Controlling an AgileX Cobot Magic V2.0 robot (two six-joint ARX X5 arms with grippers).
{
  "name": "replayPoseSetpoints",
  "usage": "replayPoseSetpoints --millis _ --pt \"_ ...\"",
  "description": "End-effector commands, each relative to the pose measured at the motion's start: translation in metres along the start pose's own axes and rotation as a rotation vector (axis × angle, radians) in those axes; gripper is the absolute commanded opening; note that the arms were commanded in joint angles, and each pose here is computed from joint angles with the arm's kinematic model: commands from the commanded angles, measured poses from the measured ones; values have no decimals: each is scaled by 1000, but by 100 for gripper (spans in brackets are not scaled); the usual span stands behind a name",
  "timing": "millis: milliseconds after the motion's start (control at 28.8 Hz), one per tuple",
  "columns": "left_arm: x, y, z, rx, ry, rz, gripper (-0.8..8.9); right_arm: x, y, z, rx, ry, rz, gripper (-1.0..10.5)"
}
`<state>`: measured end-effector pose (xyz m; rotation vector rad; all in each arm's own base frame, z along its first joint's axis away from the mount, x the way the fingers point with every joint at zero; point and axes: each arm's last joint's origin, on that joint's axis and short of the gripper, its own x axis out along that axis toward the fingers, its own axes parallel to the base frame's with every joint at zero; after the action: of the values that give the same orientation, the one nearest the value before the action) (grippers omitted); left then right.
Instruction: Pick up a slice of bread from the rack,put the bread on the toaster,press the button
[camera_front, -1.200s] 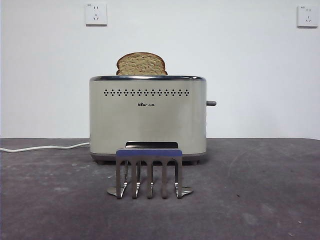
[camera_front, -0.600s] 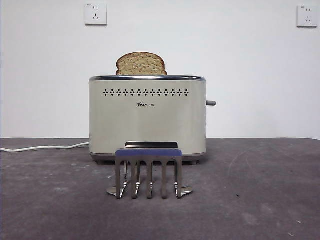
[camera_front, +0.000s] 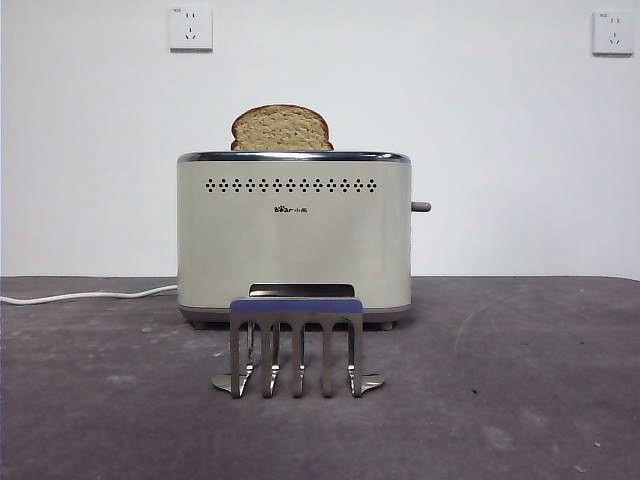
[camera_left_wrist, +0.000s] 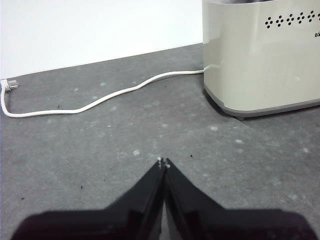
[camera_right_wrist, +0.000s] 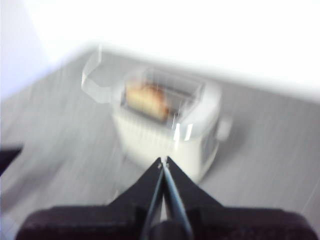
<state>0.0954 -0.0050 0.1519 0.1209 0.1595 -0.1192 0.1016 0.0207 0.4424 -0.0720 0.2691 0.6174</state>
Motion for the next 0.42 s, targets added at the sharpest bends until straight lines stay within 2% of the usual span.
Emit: replayPoseSetpoints --millis 35,139,417 --pt "1 0 -4 -9 10 4 -4 -4 1 -14 -23 -65 -63 1" --pt "1 0 -4 -9 10 4 -4 1 -1 -47 -69 -159 -196 1" --pt "1 0 -4 -9 10 4 -4 28 -6 -127 -81 -260 -233 1"
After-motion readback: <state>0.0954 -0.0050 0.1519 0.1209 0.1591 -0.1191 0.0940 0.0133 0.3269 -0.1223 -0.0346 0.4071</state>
